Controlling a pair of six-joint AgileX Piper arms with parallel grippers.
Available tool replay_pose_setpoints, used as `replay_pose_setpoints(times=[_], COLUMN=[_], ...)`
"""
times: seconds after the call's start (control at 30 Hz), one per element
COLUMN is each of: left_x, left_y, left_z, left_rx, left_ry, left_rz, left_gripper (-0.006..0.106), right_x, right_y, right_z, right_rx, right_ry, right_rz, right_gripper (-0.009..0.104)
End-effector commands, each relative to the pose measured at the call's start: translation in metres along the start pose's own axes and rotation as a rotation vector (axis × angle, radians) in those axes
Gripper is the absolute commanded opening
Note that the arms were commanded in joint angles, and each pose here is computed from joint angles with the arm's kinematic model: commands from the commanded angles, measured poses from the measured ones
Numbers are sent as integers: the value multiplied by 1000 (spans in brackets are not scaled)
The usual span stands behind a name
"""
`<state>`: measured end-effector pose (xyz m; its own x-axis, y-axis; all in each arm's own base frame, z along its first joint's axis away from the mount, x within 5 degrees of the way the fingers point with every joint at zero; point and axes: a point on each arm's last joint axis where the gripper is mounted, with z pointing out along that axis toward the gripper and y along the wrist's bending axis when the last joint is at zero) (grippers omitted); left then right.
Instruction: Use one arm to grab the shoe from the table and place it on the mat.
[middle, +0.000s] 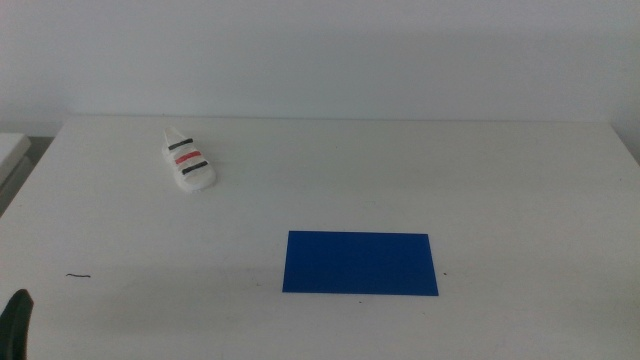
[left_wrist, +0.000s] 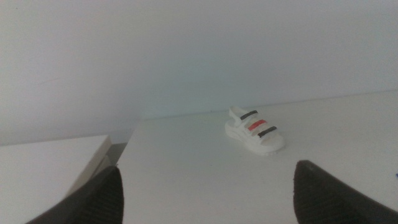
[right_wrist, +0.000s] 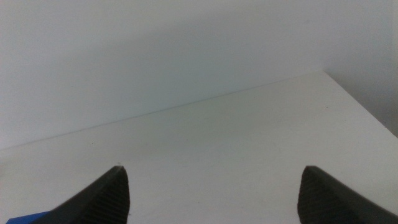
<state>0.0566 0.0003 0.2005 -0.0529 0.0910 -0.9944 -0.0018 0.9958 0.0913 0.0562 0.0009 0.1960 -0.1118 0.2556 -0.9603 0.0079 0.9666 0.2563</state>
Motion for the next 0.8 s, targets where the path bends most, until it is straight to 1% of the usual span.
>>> replay_pose_setpoints(times=[0.0,0.03,0.07,0.1,0.17,0.23,0.27,0.33,0.4,0.5,0.57,0.67,0.77], left_x=[-1,1,-6,-18,-43,-68,-81,-104,-124,-145,-157,-169,-173], left_y=[-1,-1,-2,-1,1,6,8,11,14,19,23,26,27], left_z=[0,0,-2,-5,-4,4,10,24,44,83,110,151,192], left_rx=[7,15,27,33,25,3,-5,-18,-37,-79,-103,-141,-148], left_ry=[-13,6,4,-11,20,79,119,219,343,519,605,756,889], left_rz=[-51,-91,-148,-169,-150,-96,-114,-207,-331,-474,-499,-594,-628], left_gripper=[94,94,94,94,94,94,94,94,94,94,94,94,94], right_x=[0,0,0,0,0,0,0,0,0,0,0,0,0], right_y=[0,0,0,0,0,0,0,0,0,0,0,0,0], right_z=[0,0,0,0,0,0,0,0,0,0,0,0,0], right_rx=[-2,-2,-2,-2,-2,-2,-2,-2,-2,-2,-2,-2,-2], right_ry=[-12,-12,-12,-12,-12,-12,-12,-12,-12,-12,-12,-12,-12], right_rz=[-9,-9,-9,-9,-9,-9,-9,-9,-9,-9,-9,-9,-9], right_gripper=[79,79,79,79,79,79,79,79,79,79,79,79,79])
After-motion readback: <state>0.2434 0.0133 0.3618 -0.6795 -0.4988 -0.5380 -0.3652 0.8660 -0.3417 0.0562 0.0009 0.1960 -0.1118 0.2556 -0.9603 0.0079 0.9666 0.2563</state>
